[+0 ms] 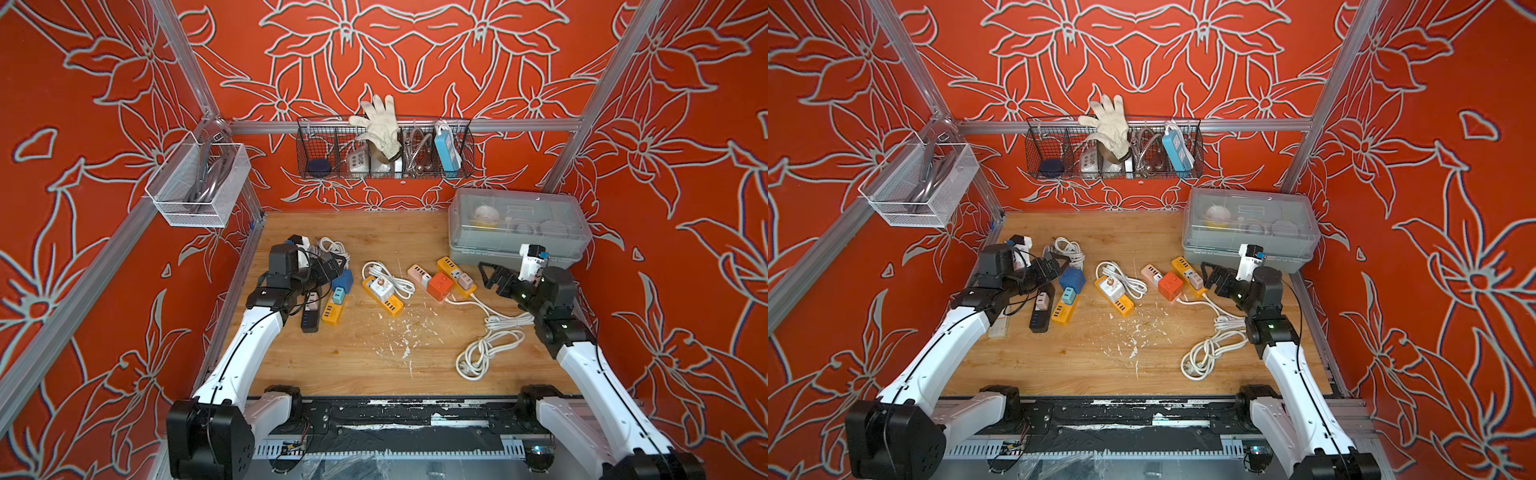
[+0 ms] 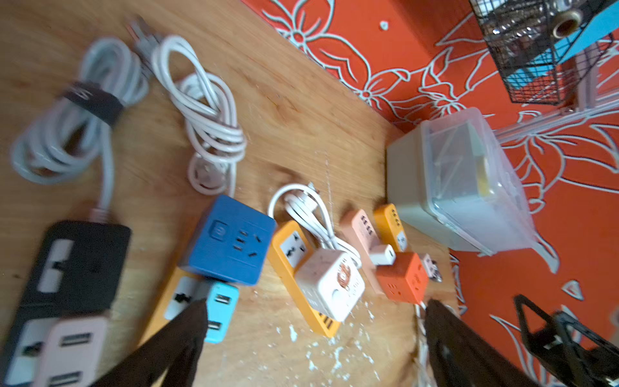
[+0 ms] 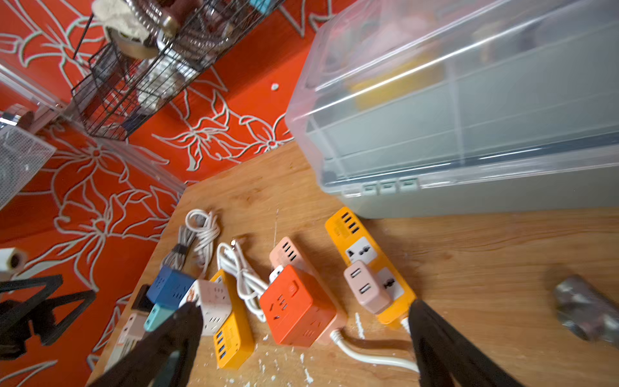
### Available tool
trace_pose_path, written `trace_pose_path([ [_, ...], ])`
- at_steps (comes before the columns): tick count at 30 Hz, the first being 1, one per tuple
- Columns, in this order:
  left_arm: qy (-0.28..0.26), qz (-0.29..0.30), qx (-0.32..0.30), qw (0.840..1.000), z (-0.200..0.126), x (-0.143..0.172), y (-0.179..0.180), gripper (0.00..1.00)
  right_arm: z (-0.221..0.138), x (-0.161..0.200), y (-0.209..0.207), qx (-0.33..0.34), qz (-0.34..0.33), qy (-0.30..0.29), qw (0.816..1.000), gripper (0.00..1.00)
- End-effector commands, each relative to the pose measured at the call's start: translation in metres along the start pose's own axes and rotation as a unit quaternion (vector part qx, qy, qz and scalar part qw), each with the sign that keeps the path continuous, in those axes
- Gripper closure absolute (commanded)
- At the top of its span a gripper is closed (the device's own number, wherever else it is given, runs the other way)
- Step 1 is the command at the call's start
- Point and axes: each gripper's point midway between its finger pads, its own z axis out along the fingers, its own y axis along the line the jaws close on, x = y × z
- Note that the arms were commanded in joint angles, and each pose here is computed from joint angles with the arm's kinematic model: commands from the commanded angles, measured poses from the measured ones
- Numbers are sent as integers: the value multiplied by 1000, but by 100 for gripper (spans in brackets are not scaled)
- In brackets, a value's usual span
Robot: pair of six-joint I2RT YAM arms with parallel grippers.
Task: Pull the plug off the socket
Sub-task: Move the socket to the center of the board.
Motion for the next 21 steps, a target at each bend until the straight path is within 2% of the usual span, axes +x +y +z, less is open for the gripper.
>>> trace_pose_path([
  [1,41,-61,41,997,-9,27,-21,0,5,9,34,-58,-11,55,997,1],
  [4,36,-81,40,995,-17,39,-21,0,16,26,55,-85,-37,111,990,1],
  [9,29,-113,-2,993,-23,56,5,0,37,59,86,-105,-108,194,969,1],
  [14,23,-135,-38,990,-28,66,23,0,58,92,116,-93,-236,262,931,1],
  [18,18,-151,-56,987,-29,71,34,0,76,109,141,-100,-327,281,897,1],
  [21,14,-153,-61,986,-30,72,38,0,91,127,166,-131,-392,287,864,1],
])
